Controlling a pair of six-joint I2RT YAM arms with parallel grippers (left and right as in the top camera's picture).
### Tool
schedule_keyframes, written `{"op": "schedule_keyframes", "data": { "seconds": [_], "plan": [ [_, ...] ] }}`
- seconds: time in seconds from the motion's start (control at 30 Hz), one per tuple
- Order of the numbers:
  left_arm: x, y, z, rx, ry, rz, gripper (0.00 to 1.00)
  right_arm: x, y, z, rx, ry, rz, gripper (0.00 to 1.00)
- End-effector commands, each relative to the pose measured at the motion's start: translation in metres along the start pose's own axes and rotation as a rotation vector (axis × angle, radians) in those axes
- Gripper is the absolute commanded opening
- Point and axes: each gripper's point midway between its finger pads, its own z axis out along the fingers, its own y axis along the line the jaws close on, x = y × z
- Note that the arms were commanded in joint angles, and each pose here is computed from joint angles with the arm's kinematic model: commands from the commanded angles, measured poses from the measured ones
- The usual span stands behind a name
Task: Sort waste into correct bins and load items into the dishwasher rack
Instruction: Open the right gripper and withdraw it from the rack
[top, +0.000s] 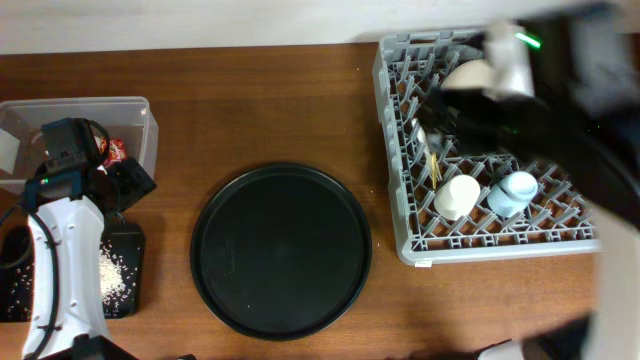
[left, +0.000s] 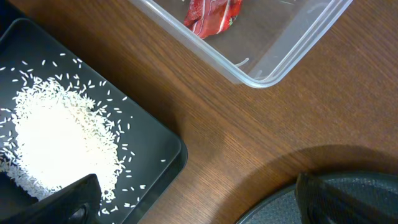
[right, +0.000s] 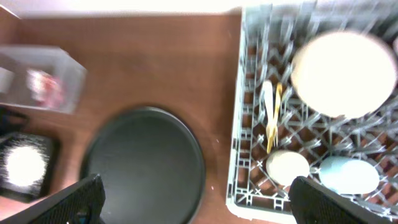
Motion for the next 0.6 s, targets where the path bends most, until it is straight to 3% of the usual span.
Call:
{"op": "schedule_keyframes", "data": {
  "seconds": [0.0,0.13,0.27,0.57],
  "plan": [
    [-0.003,-0.001,-0.002,0.005,-0.007,-0.016,0.99,0.010,0.004,-0.060,-0.040,-0.132,-0.003,0.98],
    [-0.003,-0.001,-0.002,0.005,-0.007,-0.016,0.99,0.029,0.004,-0.124,-0.079,-0.284,-0.014,0.98],
    [-0.003,-0.001,-0.002,0.005,-0.007,-0.016,0.99,0.043,0.003,-0.157,-0.099,-0.364,-0.020,0.98],
    [-0.003,-0.001,-0.002,0.005,-0.007,-0.016,0.99,0.047,0.002,-0.167,-0.105,-0.389,-0.021,0.98]
  ]
}}
